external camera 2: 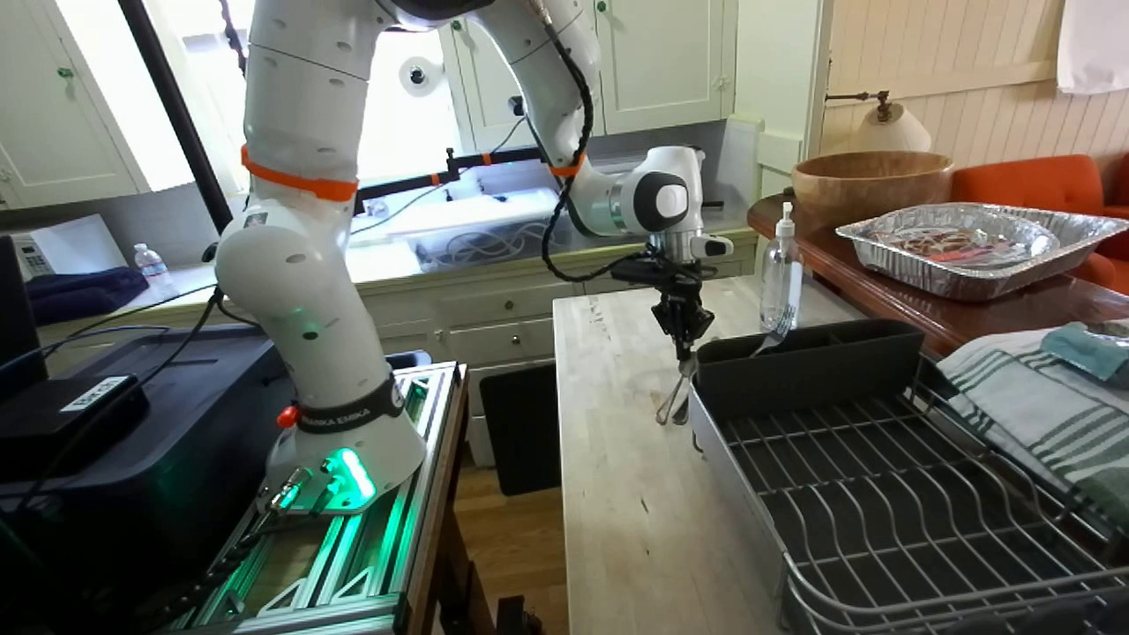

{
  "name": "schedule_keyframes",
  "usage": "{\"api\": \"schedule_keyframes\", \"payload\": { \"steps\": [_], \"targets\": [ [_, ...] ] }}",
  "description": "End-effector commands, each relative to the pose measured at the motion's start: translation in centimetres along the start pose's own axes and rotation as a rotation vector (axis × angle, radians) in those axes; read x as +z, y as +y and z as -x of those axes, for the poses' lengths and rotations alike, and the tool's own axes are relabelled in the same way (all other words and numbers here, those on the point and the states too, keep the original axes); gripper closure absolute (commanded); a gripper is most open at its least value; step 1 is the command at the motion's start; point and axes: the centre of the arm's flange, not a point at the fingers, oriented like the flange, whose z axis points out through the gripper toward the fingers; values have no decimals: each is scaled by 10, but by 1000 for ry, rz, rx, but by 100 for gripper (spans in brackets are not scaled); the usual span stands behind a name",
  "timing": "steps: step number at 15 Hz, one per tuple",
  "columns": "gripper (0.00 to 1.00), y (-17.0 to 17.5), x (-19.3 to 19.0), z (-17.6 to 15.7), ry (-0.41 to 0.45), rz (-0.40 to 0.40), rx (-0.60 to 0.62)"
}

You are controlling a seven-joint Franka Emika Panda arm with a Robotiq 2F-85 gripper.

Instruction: Remove the silver spoon from the drying rack and put it on the table

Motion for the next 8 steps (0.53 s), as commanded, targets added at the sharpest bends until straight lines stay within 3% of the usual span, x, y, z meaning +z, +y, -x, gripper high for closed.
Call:
{"api": "schedule_keyframes", "payload": {
  "steps": [1,8],
  "targets": [
    [99,-5,17,-10,9,18,-1],
    [98,-5,24,-12,-1,34,-10]
  ]
}}
